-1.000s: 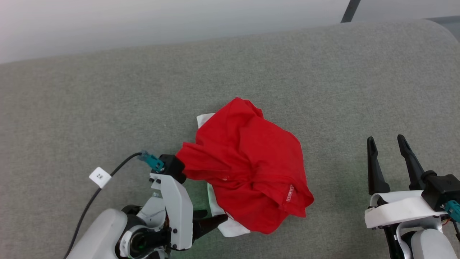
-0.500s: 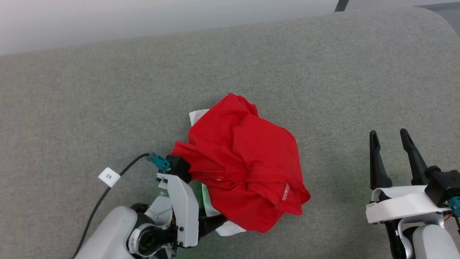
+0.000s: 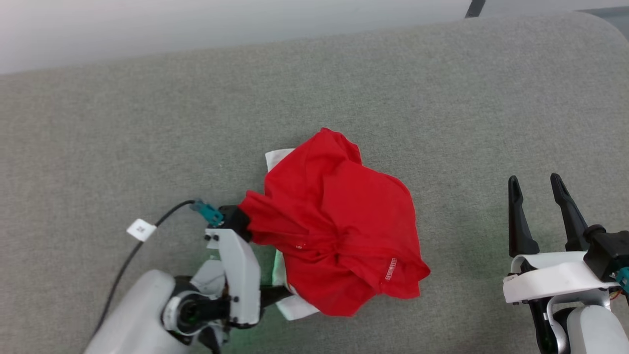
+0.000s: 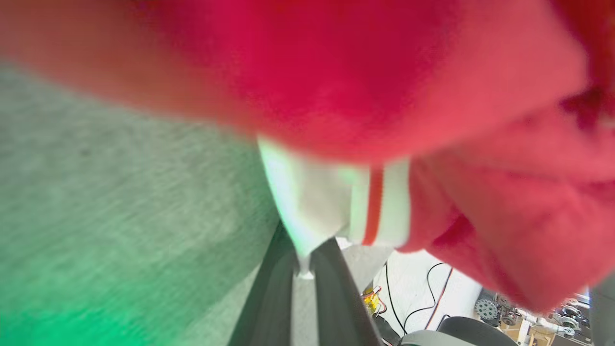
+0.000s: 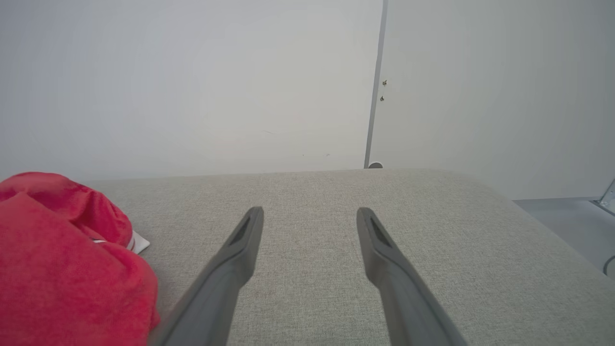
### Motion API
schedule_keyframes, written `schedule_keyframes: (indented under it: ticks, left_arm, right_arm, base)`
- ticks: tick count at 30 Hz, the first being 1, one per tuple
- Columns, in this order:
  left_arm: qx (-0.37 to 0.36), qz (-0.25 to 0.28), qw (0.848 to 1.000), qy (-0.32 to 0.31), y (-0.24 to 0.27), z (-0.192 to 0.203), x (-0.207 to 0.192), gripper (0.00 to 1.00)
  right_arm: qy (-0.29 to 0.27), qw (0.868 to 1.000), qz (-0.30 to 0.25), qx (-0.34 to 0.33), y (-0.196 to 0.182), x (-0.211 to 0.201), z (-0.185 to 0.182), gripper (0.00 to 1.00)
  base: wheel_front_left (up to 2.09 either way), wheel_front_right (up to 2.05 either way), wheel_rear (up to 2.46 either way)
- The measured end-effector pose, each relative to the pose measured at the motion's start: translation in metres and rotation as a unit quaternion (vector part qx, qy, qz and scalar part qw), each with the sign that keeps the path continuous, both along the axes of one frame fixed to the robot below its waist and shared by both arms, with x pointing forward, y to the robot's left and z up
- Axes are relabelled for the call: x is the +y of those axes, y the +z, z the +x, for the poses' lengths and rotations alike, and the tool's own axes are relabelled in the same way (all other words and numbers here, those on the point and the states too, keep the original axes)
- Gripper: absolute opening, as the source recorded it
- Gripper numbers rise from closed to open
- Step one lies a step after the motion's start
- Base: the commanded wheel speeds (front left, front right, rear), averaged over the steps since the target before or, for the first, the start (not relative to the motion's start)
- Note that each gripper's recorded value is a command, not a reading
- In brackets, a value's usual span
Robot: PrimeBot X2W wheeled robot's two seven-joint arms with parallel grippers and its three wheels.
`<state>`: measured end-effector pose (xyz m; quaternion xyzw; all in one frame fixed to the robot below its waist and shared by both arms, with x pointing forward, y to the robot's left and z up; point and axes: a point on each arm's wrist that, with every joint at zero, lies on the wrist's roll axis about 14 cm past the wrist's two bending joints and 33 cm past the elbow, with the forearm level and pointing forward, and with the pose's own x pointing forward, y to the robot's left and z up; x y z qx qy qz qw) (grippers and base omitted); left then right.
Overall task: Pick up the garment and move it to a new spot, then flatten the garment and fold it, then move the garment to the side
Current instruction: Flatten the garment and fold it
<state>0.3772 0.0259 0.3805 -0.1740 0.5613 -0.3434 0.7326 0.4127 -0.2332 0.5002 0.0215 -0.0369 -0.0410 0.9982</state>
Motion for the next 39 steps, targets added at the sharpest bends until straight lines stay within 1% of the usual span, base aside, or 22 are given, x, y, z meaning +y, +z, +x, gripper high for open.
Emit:
schedule_keyframes:
  ticks: [6, 11, 16, 19, 20, 22, 27, 30, 32, 36, 39]
  left_arm:
    - [-0.023, 0.044, 0.999, 0.014, 0.013, 0.011, 0.038, 0.00]
    - [-0.059, 0.074, 0.995, 0.031, 0.032, 0.021, 0.067, 0.00]
    - [-0.101, 0.116, 0.987, 0.047, 0.050, 0.030, 0.099, 0.00]
    - [-0.113, 0.129, 0.984, 0.056, 0.057, 0.034, 0.111, 0.00]
    - [-0.121, 0.148, 0.979, 0.066, 0.060, 0.037, 0.126, 0.00]
    - [-0.131, 0.168, 0.974, 0.072, 0.063, 0.040, 0.140, 0.00]
    - [-0.138, 0.225, 0.961, 0.089, 0.058, 0.045, 0.179, 0.00]
    - [-0.146, 0.268, 0.948, 0.092, 0.052, 0.049, 0.203, 0.00]
    - [-0.146, 0.287, 0.942, 0.097, 0.047, 0.050, 0.215, 0.00]
    - [-0.129, 0.303, 0.938, 0.105, 0.031, 0.046, 0.227, 0.00]
    - [-0.116, 0.297, 0.941, 0.112, 0.019, 0.044, 0.225, 0.00]
  right_arm:
    - [0.007, 1.000, 0.003, -0.006, 0.004, 0.006, -0.001, 1.00]
    - [0.014, 1.000, 0.004, -0.007, 0.005, 0.011, -0.005, 1.00]
    - [0.022, 1.000, 0.004, -0.014, 0.011, 0.016, -0.006, 1.00]
    - [0.024, 1.000, 0.004, -0.015, 0.011, 0.017, -0.007, 1.00]
    - [0.025, 1.000, 0.004, -0.013, 0.010, 0.018, -0.009, 1.00]
    - [0.026, 1.000, 0.004, -0.014, 0.011, 0.019, -0.010, 1.00]
    - [0.022, 1.000, 0.003, -0.013, 0.010, 0.017, -0.010, 1.00]
    - [0.019, 1.000, 0.003, -0.010, 0.008, 0.015, -0.011, 1.00]
    - [0.017, 1.000, 0.002, -0.008, 0.007, 0.013, -0.011, 1.00]
    - [0.014, 1.000, 0.002, -0.003, 0.003, 0.011, -0.011, 1.00]
    - [0.013, 1.000, 0.001, -0.001, 0.002, 0.010, -0.010, 1.00]
  base:
    - [0.00, 0.00, 0.00]
    - [0.00, 0.00, 0.00]
    - [0.00, 0.00, 0.00]
    - [0.00, 0.00, 0.00]
    - [0.00, 0.00, 0.00]
    - [0.00, 0.00, 0.00]
    - [0.00, 0.00, 0.00]
    - [0.00, 0.00, 0.00]
    - [0.00, 0.00, 0.00]
    - [0.00, 0.00, 0.00]
    - [0.00, 0.00, 0.00]
